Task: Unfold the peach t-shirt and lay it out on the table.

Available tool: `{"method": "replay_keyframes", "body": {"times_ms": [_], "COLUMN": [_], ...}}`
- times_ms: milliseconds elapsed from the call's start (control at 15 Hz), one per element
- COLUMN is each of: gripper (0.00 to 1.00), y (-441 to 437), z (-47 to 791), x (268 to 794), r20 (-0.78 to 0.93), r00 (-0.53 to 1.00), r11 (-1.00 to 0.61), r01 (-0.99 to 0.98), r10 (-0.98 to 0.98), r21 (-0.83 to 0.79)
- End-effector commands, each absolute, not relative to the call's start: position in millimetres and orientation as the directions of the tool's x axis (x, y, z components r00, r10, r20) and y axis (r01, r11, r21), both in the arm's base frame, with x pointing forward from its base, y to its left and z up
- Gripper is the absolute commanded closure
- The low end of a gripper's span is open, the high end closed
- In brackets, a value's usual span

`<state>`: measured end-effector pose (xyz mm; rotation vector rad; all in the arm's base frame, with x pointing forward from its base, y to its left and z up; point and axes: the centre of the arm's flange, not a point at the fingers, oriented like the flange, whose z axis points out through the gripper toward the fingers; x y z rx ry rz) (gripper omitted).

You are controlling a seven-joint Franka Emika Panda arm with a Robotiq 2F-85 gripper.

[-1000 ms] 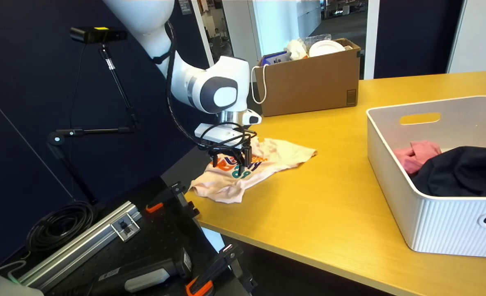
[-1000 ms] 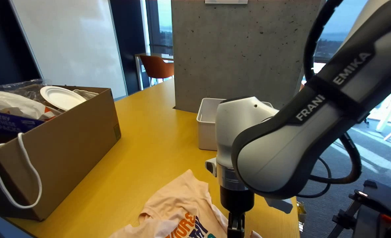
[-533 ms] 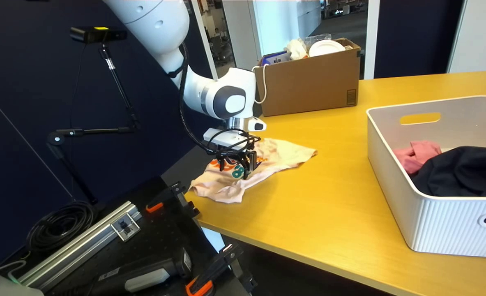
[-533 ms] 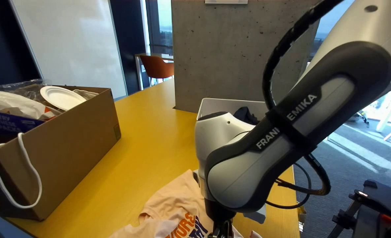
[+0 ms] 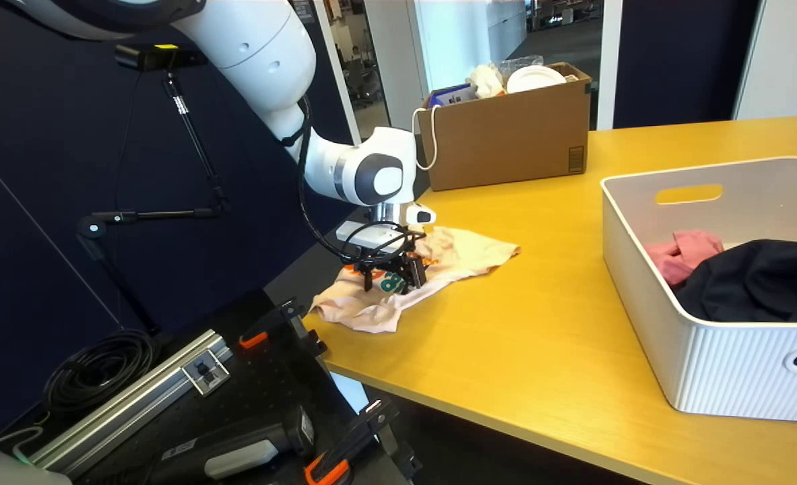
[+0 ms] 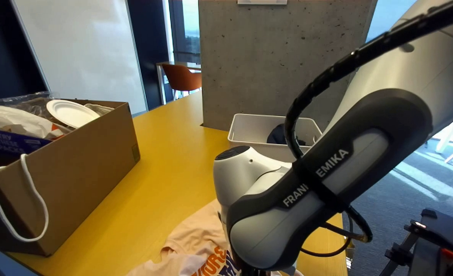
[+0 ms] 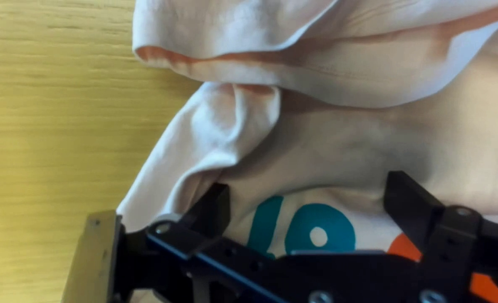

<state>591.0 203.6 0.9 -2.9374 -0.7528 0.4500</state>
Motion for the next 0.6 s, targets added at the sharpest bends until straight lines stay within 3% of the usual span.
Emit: {"method": "replay_keyframes", "body": {"times_ms": [0, 533], "gripper": [0.00, 0.00], "y": [213.3, 159.7], "z": [6.1, -3.8], "x": [579.9, 581.1], "r20": [-0.292, -0.287], "r00": [0.847, 0.893], "r11": [-0.893, -0.932], "r01": [0.445, 0.363], "r10": [0.445, 0.346], "r21": [-0.071, 0.009]}}
